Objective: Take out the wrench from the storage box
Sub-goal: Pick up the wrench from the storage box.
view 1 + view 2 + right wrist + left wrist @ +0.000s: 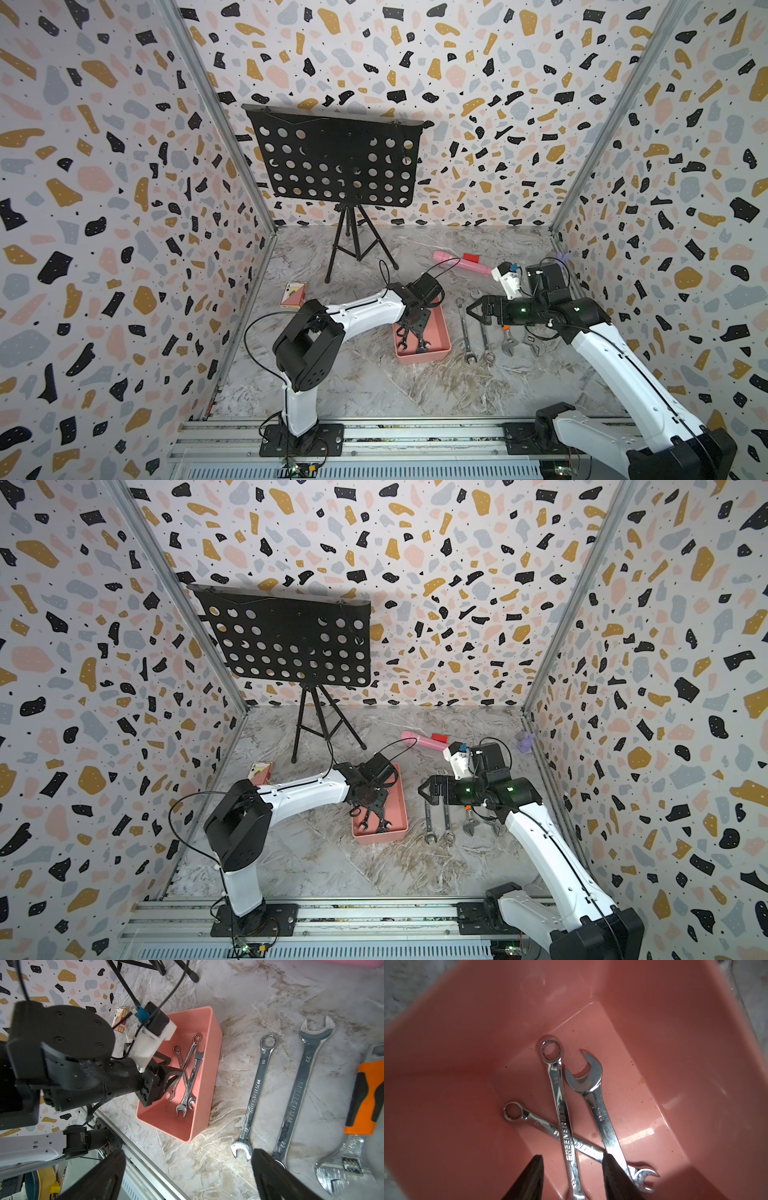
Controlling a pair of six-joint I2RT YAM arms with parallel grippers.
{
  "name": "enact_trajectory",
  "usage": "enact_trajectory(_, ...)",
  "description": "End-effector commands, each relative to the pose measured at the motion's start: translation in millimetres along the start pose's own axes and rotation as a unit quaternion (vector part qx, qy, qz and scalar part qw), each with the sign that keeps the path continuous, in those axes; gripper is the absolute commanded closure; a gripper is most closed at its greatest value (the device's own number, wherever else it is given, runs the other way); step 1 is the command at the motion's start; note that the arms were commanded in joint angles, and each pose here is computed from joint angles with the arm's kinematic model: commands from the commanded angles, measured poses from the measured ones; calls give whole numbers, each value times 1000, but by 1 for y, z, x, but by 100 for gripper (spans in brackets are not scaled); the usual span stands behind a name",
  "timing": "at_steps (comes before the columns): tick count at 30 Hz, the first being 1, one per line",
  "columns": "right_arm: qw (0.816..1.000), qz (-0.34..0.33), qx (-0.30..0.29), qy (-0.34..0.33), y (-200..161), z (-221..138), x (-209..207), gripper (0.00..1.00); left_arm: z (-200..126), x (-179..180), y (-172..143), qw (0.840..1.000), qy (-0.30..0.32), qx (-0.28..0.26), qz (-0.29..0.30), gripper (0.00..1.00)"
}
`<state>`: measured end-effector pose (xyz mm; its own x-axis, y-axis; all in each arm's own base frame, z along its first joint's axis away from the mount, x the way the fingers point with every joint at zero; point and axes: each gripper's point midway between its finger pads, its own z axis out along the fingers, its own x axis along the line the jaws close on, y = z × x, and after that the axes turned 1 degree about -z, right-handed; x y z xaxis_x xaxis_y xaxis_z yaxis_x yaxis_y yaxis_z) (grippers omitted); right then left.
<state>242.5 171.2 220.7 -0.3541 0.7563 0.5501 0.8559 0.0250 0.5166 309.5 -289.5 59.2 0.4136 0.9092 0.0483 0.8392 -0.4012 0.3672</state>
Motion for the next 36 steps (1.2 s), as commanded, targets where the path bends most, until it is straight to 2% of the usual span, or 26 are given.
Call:
enact_trajectory(1, 1000, -9, -8, 0, 1, -2, 2, 0, 7, 4, 7, 1000, 11, 0, 6, 56)
enact_trajectory(4, 1000, -8, -7, 1, -1, -1, 1, 0, 16, 7, 4, 1000, 15, 11, 4, 63)
enact_trajectory(18, 1000, -2, -2, 4, -6, 5, -3, 0, 38, 9, -1, 999, -3, 41, 0, 66)
enact_trajectory(26, 1000, 0, 0, 8, -6, 8, -3, 0, 54, 5, -16, 997, -14, 72, 0, 69)
enact_trajectory(36, 1000, 6, -3, 11, -4, 10, -3, 0, 42, 6, -14, 998, -20, 65, 3, 91)
